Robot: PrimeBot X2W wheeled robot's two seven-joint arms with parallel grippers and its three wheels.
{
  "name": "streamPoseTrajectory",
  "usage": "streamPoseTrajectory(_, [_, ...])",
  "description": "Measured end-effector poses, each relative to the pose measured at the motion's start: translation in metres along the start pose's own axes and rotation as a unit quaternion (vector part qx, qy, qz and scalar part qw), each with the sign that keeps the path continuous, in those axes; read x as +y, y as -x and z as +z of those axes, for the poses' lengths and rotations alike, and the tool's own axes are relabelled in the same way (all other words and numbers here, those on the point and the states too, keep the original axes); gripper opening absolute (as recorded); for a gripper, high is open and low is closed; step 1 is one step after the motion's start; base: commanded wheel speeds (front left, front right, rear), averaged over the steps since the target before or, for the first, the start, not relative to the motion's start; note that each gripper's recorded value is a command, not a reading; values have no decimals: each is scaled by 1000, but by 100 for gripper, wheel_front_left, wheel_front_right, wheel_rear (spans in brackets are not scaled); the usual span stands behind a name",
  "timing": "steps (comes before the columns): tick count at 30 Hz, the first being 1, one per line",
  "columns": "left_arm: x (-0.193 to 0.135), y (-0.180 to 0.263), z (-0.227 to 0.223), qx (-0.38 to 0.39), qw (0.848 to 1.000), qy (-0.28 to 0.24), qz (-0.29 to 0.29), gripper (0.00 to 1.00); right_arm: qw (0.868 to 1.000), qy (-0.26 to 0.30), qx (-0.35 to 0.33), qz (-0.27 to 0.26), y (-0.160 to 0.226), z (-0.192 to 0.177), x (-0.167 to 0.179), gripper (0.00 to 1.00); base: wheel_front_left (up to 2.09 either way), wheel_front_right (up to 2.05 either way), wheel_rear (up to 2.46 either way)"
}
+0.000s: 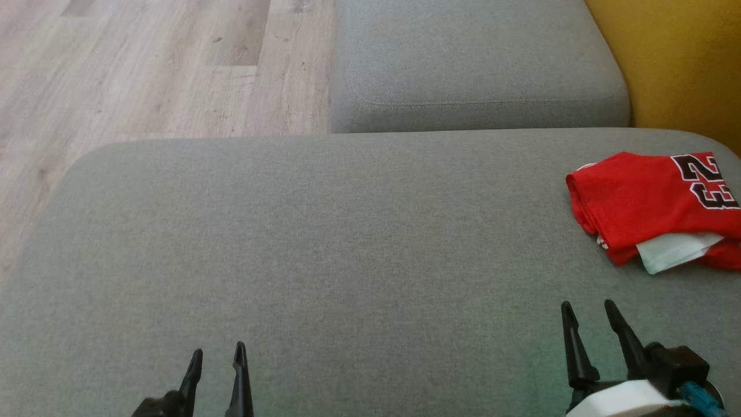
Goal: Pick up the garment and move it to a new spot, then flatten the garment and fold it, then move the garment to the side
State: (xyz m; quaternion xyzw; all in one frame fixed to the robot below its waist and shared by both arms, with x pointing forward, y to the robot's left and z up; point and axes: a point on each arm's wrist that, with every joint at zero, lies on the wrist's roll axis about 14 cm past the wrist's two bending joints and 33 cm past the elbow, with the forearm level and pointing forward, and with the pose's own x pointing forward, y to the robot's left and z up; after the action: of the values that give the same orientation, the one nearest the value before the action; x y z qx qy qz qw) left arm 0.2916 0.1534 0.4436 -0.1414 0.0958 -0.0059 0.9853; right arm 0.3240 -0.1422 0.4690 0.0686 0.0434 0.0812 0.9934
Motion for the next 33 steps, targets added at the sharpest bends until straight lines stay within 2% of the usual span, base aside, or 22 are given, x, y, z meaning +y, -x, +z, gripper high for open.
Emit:
streamPoseTrajectory(5, [0,0,1,-1,1000,1,0,100,1000,-2,1,0,0,-1,0,100,0,0,0])
streamPoseTrajectory(6, [-1,0,0,-1,1000,2,0,0,1000,-4,3,0,0,-2,0,0,0,0,0])
streamPoseTrajectory(13, [10,14,-37,59,998,11,22,0,998,-22,62,-16,17,-41,-7,0,0,0,0])
streamPoseTrajectory(33, [14,1,-32,71,991,107,36,0,989,-131,57,-47,10,-36,-17,0,0,0,0])
